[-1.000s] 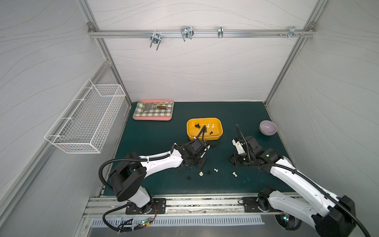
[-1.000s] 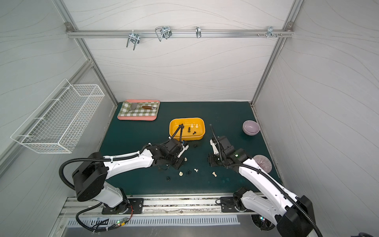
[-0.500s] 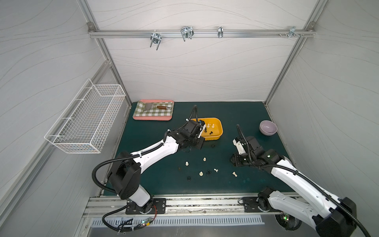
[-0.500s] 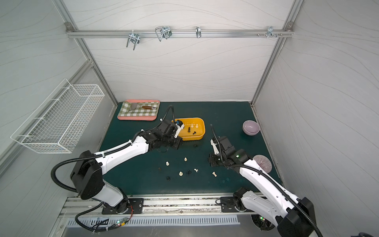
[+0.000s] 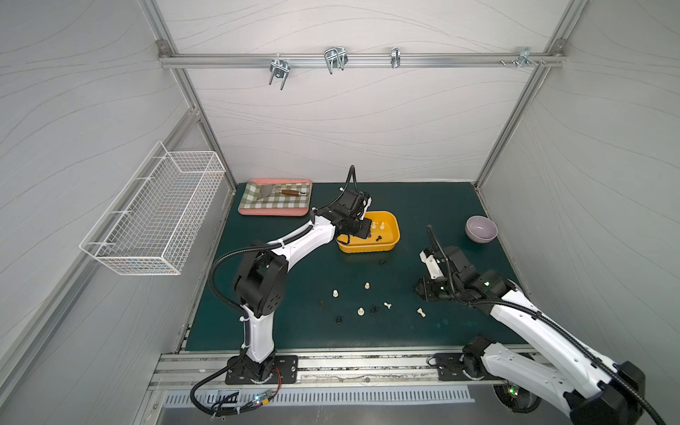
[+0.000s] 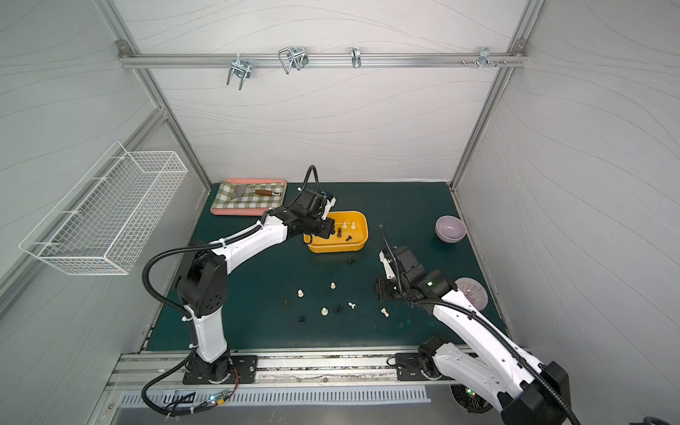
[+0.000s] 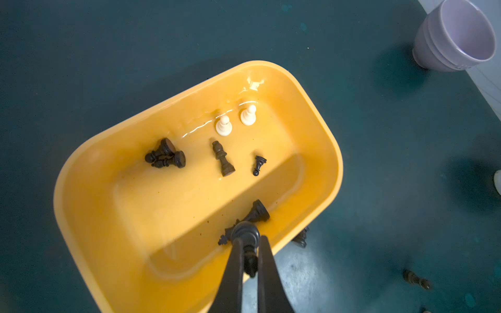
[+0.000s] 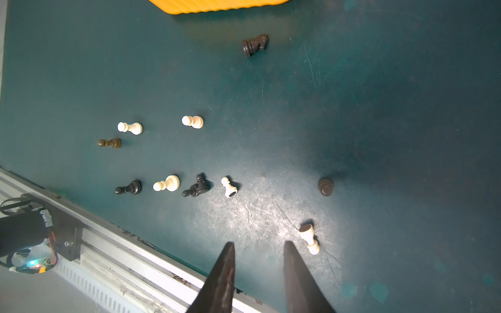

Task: Put the chess pieces into the storage box
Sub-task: Place the chess piece in the storage box, then pick up the chess piece at the center of the board.

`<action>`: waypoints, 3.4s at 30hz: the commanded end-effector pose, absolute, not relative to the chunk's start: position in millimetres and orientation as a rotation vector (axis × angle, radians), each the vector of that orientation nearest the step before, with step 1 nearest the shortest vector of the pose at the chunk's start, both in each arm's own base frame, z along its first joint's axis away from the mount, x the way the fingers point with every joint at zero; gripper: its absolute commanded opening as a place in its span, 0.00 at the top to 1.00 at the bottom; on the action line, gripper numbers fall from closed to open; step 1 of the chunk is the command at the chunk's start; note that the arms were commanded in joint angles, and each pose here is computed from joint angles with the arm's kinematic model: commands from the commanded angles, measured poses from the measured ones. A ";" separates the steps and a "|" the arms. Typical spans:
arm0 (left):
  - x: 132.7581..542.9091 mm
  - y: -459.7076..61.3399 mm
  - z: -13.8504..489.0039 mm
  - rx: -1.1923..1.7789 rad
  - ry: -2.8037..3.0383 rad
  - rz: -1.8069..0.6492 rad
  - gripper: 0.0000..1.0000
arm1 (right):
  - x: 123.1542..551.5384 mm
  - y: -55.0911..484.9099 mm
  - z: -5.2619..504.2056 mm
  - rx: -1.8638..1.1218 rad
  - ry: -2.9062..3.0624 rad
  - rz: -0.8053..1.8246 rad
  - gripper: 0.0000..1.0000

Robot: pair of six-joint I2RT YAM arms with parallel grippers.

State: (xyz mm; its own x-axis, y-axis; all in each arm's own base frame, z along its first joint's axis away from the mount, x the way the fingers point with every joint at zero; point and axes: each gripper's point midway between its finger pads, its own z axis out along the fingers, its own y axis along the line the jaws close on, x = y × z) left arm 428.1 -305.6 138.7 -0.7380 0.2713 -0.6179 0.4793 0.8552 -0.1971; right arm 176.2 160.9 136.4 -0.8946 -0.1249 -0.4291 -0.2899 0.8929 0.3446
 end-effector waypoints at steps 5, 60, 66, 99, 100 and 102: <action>470.0 -314.2 125.7 0.548 2.436 -0.440 0.98 | 166.8 154.4 135.4 -0.276 2.682 0.556 0.67; 495.6 -286.3 192.5 0.445 2.307 -0.527 0.49 | 157.0 152.5 139.7 -0.247 2.656 0.551 0.67; 477.1 -270.8 211.4 0.393 2.281 -0.565 0.49 | 157.7 157.6 137.3 -0.274 2.665 0.547 0.67; 307.3 -179.0 127.5 0.137 2.504 -0.552 0.48 | 146.2 251.5 77.7 -0.805 2.769 0.375 0.67; 304.2 -177.5 126.0 0.131 2.507 -0.552 0.48 | 145.5 255.8 75.7 -0.821 2.769 0.378 0.67; 299.6 -175.2 125.4 0.123 2.507 -0.556 0.48 | 144.7 262.9 70.3 -0.847 2.774 0.379 0.67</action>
State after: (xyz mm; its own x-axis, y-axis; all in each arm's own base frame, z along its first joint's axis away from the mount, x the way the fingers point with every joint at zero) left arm 299.1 -179.1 117.0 -0.8513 0.0038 -0.5247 0.2226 0.9082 -0.3545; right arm 143.7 249.4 71.1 -0.8300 -0.4909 -0.2647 -0.5418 0.8222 0.1744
